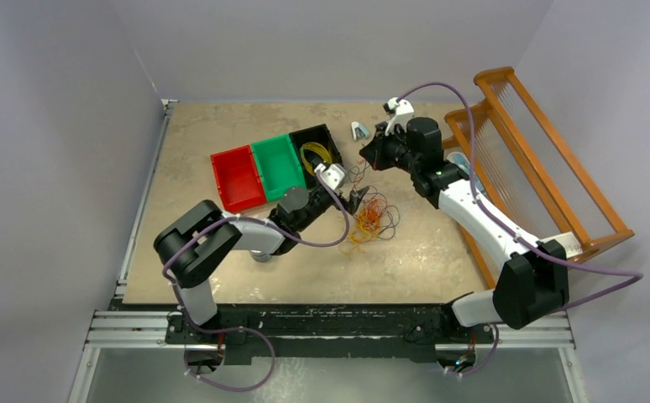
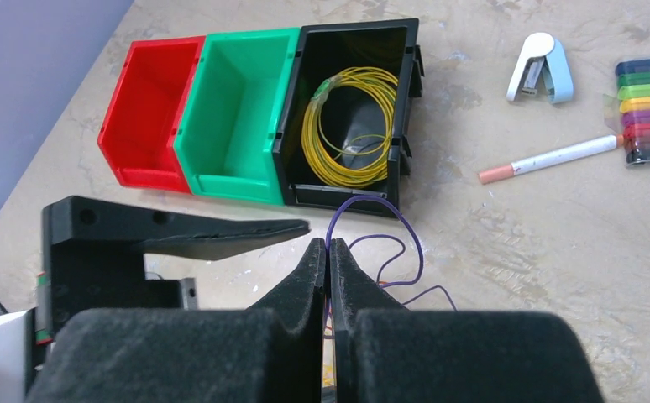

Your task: Untangle the cables

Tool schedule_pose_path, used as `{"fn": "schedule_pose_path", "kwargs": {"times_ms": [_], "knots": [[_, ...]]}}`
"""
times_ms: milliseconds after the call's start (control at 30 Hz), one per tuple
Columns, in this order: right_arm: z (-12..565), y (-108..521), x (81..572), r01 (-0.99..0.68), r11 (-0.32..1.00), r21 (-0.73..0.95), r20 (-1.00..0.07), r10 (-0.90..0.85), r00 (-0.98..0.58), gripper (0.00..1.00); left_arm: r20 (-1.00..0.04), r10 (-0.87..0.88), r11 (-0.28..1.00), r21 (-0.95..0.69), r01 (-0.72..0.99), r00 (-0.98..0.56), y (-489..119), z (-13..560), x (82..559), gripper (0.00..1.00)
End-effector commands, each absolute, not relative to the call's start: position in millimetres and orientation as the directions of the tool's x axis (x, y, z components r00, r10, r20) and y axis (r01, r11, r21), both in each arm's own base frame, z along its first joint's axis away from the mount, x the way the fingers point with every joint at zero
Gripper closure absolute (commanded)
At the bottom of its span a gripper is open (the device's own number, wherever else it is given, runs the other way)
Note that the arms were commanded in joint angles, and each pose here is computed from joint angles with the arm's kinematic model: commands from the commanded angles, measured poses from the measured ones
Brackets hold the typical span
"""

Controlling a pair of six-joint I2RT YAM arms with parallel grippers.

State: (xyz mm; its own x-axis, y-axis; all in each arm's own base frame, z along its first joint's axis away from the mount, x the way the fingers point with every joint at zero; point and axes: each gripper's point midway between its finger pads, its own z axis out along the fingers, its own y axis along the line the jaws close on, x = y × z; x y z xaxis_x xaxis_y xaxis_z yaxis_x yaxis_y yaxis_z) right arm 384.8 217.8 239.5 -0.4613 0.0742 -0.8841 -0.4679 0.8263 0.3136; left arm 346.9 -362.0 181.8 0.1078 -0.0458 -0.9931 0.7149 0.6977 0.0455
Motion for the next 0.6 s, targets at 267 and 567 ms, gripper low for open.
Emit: {"fn": "schedule_pose_path", "kwargs": {"times_ms": [267, 567], "knots": [[313.2, 220.7, 367.0, -0.539, 0.778, 0.322, -0.925, 0.138, -0.354, 1.00, -0.964, -0.148, 0.669, 0.067, 0.740, 0.221, -404.1, 201.4, 374.2, 0.37], [376.4, 216.9, 343.6, -0.591, 0.740, 0.321, -0.944, 0.199, -0.264, 1.00, -0.975, -0.174, 0.581, 0.012, 0.814, 0.139, -422.8, 176.9, 364.0, 0.73]]}}
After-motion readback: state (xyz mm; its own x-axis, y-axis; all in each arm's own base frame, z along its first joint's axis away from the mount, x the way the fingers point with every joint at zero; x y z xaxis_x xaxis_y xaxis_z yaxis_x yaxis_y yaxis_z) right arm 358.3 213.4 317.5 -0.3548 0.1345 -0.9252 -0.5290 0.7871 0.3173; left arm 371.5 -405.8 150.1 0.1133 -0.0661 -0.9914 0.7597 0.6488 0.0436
